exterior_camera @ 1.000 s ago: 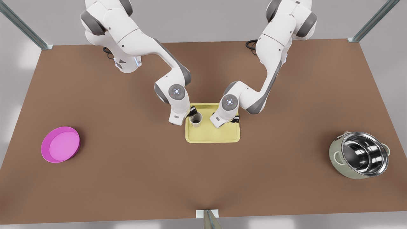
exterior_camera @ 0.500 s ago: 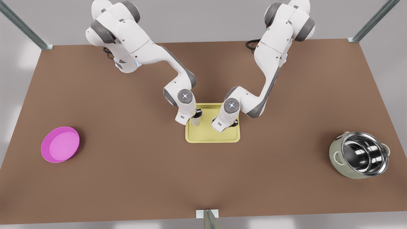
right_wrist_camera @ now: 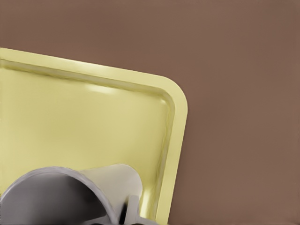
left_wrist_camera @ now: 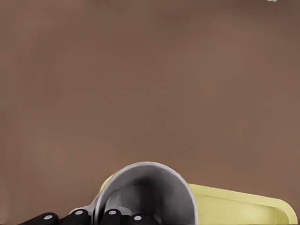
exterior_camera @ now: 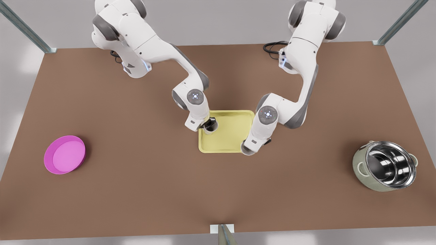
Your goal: Use the left arm to pick up the white IKEA cup from the tray and place it on the middle-left position; use the right arm to pick up the white IKEA cup from the tray and place it on the middle-right position
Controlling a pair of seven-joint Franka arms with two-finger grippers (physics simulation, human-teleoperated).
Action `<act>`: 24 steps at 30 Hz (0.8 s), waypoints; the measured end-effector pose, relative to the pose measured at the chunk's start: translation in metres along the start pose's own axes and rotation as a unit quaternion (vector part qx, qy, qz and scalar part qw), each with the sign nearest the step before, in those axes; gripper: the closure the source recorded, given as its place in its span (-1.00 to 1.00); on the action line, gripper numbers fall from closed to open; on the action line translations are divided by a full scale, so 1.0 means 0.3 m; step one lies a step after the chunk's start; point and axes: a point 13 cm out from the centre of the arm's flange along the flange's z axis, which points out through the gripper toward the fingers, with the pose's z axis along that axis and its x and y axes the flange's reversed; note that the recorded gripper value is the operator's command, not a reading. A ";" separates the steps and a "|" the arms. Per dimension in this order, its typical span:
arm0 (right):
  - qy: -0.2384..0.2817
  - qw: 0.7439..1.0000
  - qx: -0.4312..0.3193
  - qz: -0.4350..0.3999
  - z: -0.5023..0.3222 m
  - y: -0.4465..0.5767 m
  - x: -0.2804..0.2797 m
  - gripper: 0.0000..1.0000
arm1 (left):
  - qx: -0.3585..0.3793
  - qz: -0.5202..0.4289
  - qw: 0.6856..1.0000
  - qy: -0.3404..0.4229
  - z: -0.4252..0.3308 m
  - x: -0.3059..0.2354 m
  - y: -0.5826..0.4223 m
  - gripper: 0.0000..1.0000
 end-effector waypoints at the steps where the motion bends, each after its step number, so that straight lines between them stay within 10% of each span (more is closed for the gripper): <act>1: -0.009 1.000 -0.003 0.012 -0.044 -0.036 -0.037 0.61 | -0.014 -0.015 1.000 -0.012 -0.004 -0.087 0.104 0.67; 11: 0.006 0.996 0.016 0.089 0.022 -0.556 -0.024 0.31 | 0.002 -0.043 0.995 -0.091 0.305 -0.499 0.602 0.67; 19: -0.018 0.998 0.007 0.065 0.009 -0.560 -0.055 -1.00 | 0.053 -0.018 0.989 -0.140 0.351 -0.552 0.524 0.59; 21: -0.031 0.997 0.003 0.066 -0.039 -0.573 -0.086 -1.00 | 0.060 -0.012 0.987 -0.145 0.356 -0.556 0.512 -1.00; 24: -0.091 0.991 -0.007 0.096 -0.344 -0.723 -0.274 -1.00 | 0.064 0.002 0.986 -0.154 0.349 -0.566 0.506 -1.00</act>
